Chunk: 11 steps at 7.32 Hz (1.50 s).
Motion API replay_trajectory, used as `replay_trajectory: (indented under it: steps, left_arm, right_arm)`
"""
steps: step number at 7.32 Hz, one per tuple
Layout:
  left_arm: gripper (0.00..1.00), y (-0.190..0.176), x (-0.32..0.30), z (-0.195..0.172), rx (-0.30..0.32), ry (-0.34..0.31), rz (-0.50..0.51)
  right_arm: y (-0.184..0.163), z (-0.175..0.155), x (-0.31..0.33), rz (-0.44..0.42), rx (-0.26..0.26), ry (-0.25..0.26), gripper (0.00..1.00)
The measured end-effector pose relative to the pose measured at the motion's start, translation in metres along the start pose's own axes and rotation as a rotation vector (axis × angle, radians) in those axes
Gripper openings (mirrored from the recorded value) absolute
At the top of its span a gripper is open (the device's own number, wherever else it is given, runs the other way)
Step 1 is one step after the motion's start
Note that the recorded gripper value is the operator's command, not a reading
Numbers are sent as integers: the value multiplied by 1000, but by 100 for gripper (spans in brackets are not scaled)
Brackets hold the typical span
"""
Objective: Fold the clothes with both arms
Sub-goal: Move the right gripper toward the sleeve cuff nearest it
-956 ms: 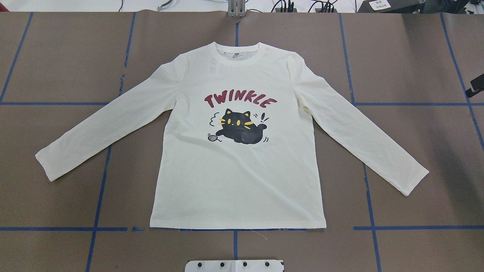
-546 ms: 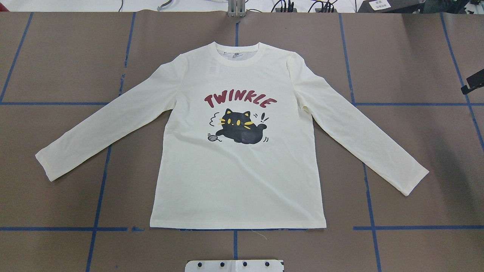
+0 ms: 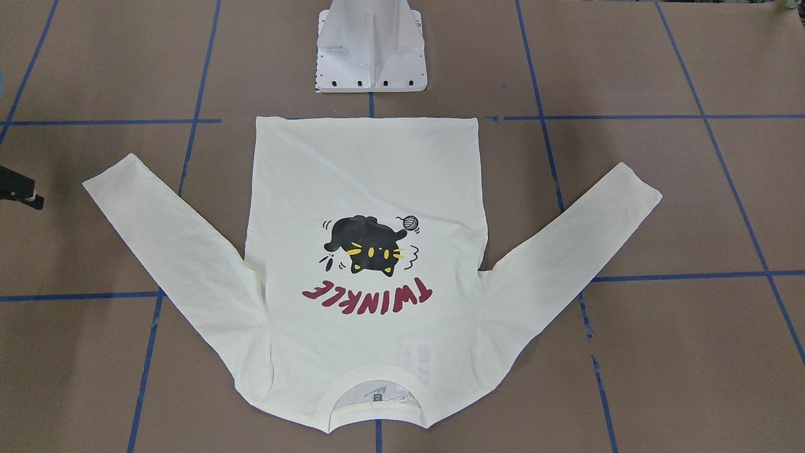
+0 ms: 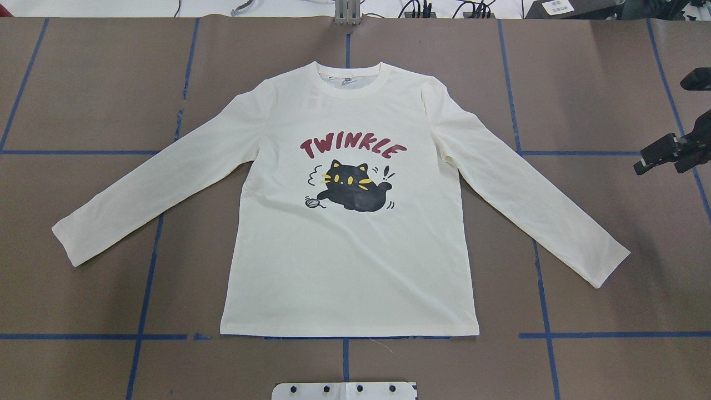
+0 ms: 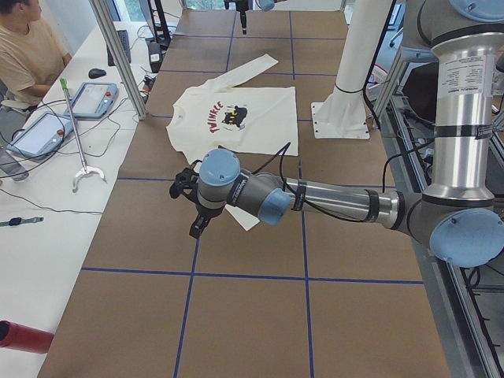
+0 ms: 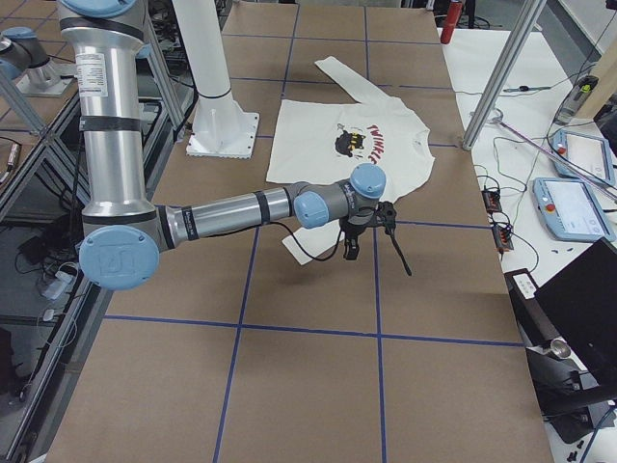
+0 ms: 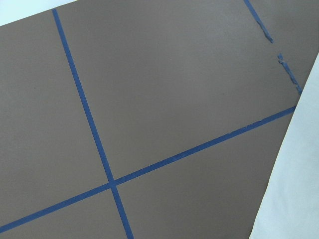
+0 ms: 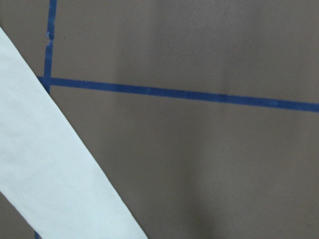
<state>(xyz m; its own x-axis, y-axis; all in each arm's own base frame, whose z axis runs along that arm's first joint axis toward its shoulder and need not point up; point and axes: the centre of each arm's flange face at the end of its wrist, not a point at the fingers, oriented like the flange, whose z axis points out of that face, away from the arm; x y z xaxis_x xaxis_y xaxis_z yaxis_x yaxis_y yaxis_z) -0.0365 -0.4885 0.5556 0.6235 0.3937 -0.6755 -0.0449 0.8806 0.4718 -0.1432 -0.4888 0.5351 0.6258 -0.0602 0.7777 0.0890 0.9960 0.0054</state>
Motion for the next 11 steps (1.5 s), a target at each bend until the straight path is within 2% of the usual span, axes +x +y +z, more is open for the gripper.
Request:
replay_trajectory:
  steps: [1, 2, 3, 4, 6, 9, 11]
  left_arm:
    - [100, 2, -1, 3, 0, 15, -1]
    - [100, 3, -1, 3, 1, 24, -1]
    - [100, 4, -2, 4, 0, 28, -2]
    - [100, 5, -2, 4, -1, 29, -4]
    - [100, 5, -2, 5, -2, 30, -7]
    - [100, 6, -3, 5, -3, 31, -10]
    - [100, 7, -2, 5, -3, 31, -9]
  right_arm:
    - [24, 24, -16, 42, 21, 5, 84]
    - [51, 48, -25, 93, 79, -10, 85]
    - [72, 63, -28, 151, 115, -46, 85]
    - [88, 73, -24, 191, 121, -62, 85]
    - [108, 83, -5, 238, 104, -48, 85]
    - [115, 104, 14, 262, 67, -17, 84]
    - [116, 115, 18, 262, 49, -7, 65]
